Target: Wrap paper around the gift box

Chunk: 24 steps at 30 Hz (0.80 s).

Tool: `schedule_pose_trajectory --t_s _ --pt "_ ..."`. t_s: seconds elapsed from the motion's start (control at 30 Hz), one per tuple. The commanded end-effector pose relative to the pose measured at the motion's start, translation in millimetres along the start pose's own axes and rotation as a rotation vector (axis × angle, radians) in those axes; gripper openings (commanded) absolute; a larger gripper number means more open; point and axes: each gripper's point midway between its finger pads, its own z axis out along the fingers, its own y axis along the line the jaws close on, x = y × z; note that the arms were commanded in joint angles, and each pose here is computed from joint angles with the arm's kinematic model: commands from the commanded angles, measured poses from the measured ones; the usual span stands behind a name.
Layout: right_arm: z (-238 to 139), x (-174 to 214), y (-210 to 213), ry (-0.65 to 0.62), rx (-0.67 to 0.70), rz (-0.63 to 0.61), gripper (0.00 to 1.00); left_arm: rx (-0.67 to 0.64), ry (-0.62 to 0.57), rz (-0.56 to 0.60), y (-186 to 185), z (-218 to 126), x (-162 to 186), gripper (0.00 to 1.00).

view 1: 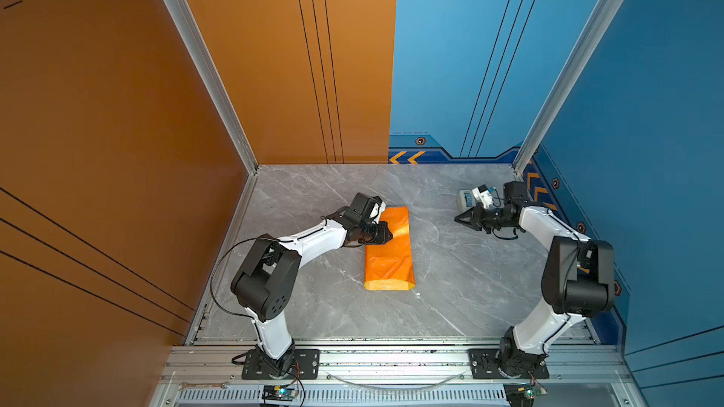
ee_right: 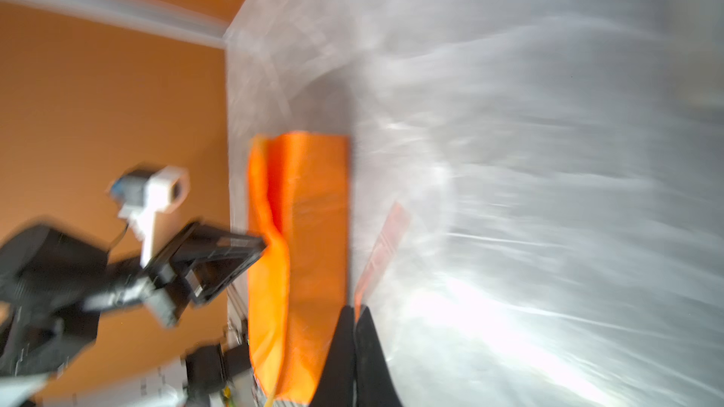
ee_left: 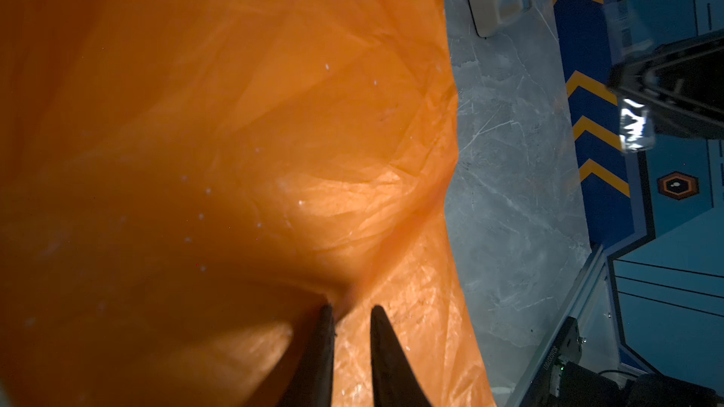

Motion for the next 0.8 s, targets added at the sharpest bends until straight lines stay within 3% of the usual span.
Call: schedule_pose_trajectory --t_s 0.0,0.13,0.53,0.77 --pt "12 36 45 0.154 -0.046 -0.149 0.00 -0.081 0.064 -0.012 20 5 18 0.20" --pt "31 66 80 0.302 -0.052 -0.278 0.00 -0.082 0.060 -0.009 20 4 18 0.20" --pt "68 117 92 0.617 -0.049 -0.242 0.00 -0.071 0.058 -0.006 20 3 18 0.20" --pt "87 123 83 0.706 -0.010 -0.216 0.00 -0.072 0.058 -0.006 20 3 18 0.20"
